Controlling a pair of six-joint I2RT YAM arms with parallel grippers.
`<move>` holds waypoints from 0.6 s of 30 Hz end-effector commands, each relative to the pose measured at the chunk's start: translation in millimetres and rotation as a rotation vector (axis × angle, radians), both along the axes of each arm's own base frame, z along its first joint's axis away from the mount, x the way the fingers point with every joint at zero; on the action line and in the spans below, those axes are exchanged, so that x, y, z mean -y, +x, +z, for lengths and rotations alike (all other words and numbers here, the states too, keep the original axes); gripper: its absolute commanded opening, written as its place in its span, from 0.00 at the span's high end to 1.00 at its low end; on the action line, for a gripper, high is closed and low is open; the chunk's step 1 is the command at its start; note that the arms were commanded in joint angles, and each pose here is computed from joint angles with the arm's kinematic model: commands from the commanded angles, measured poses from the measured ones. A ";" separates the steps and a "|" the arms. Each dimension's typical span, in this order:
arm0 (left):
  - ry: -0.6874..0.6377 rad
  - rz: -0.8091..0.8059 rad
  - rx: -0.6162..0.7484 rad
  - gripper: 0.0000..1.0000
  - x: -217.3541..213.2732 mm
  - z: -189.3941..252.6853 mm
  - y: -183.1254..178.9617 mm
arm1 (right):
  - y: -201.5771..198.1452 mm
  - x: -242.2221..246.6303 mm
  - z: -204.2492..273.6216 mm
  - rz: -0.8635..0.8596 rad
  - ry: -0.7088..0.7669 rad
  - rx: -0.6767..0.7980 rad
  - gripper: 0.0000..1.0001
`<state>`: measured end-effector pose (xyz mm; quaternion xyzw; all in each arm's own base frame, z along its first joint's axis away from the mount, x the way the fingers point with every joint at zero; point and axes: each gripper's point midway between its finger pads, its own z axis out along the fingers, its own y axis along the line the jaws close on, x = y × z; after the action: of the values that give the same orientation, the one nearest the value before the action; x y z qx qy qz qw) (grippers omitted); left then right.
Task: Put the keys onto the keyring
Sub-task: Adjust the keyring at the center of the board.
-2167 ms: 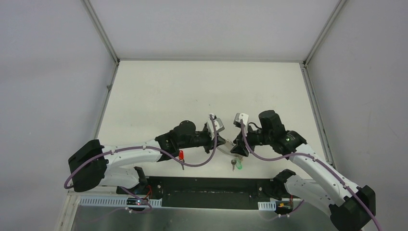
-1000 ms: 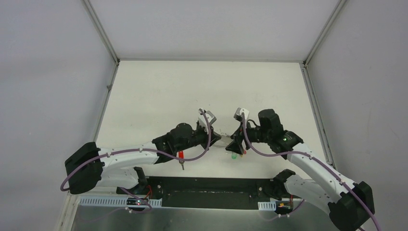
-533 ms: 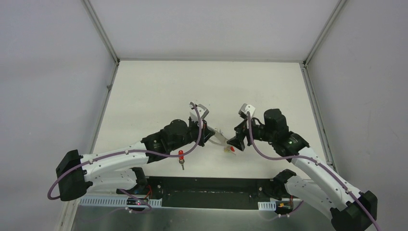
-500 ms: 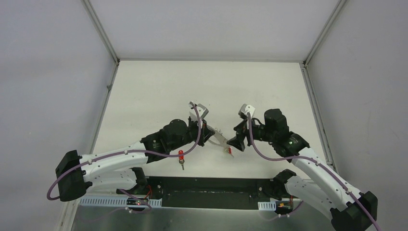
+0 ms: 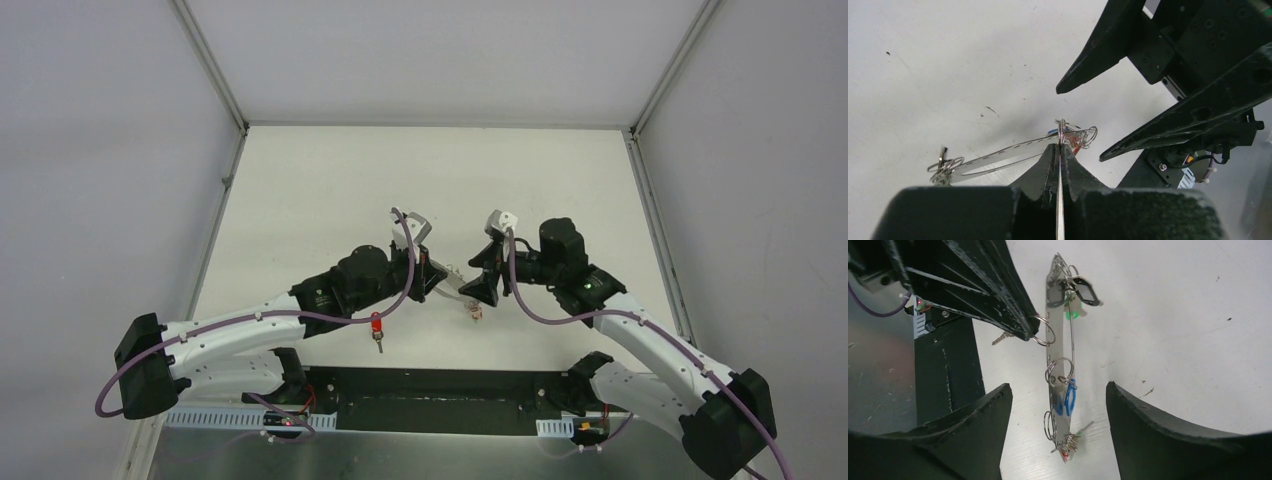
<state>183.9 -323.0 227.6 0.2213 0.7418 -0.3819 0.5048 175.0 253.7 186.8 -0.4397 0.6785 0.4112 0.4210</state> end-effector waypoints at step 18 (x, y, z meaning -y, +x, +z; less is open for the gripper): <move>-0.181 0.005 0.006 1.00 1.3 48.8 -6.7 | 19.0 -22.8 -15.4 0.010 -0.018 0.010 1.00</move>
<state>183.9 -322.7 231.9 0.1973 0.7444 -0.3950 0.5009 182.4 276.6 160.6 -0.4507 0.6807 0.4192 0.3971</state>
